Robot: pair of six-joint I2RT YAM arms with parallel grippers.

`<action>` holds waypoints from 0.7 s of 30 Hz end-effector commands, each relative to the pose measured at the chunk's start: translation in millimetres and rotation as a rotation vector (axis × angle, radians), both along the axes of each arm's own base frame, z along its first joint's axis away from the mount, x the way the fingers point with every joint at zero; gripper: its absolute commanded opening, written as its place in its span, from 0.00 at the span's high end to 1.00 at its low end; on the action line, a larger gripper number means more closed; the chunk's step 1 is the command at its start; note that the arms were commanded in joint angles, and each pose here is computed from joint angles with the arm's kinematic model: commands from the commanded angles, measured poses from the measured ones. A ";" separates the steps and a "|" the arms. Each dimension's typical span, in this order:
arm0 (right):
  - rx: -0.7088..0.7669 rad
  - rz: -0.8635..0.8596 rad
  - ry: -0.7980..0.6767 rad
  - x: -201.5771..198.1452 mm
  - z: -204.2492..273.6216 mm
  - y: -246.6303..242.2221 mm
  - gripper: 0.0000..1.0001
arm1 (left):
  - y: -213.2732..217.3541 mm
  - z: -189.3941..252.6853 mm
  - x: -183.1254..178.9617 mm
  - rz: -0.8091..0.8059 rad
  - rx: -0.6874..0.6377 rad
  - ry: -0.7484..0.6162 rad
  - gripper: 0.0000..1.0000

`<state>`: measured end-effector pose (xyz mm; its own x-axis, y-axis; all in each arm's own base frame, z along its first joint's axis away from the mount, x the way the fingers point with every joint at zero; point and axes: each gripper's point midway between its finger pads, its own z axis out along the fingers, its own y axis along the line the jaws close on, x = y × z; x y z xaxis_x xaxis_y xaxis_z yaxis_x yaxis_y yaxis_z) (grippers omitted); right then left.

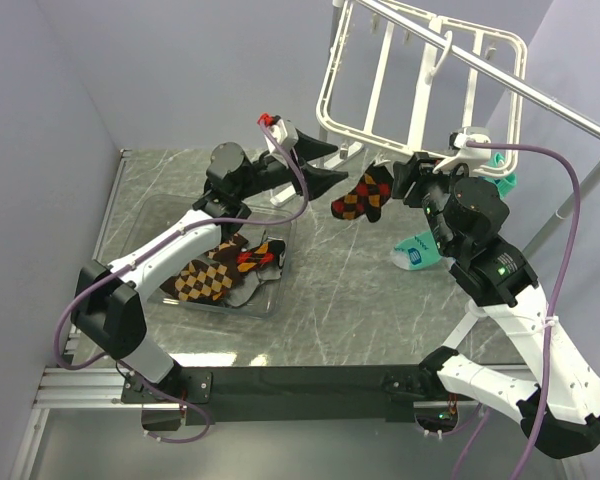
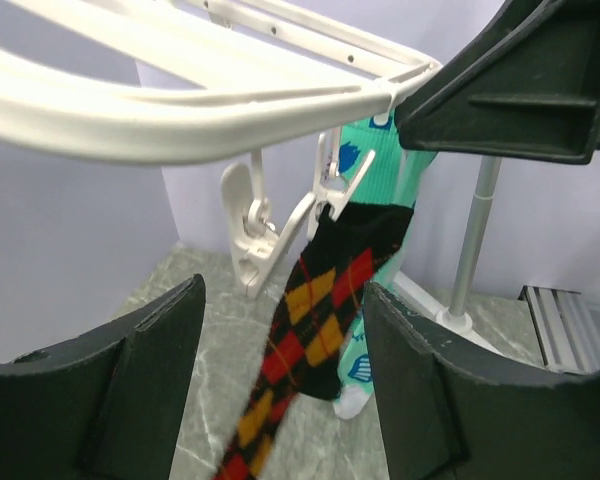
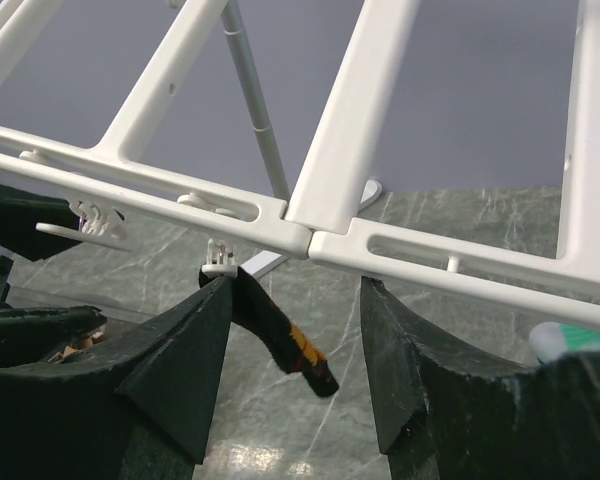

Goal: Clip the socks to the hanger
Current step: Open the clamp at the hanger.

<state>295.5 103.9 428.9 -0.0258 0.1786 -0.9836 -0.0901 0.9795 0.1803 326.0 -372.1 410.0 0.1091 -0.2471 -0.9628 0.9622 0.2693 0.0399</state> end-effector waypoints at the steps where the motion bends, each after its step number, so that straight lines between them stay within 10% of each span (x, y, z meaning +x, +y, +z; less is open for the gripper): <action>1: 0.016 -0.014 -0.044 -0.5 11.8 -5.1 0.39 | 5.1 43.3 -14.0 -0.038 -0.097 -0.096 0.31; 21: 0.017 0.005 -0.044 0.0 14.6 -1.4 0.40 | -18.3 34.7 -6.8 -0.112 -0.033 -0.094 0.38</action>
<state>295.4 105.9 428.8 -0.0285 0.1786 -0.9835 -0.1023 0.9782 0.1806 328.7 -387.0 428.8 0.1240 -0.2813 -0.9516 0.9759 0.2083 0.0656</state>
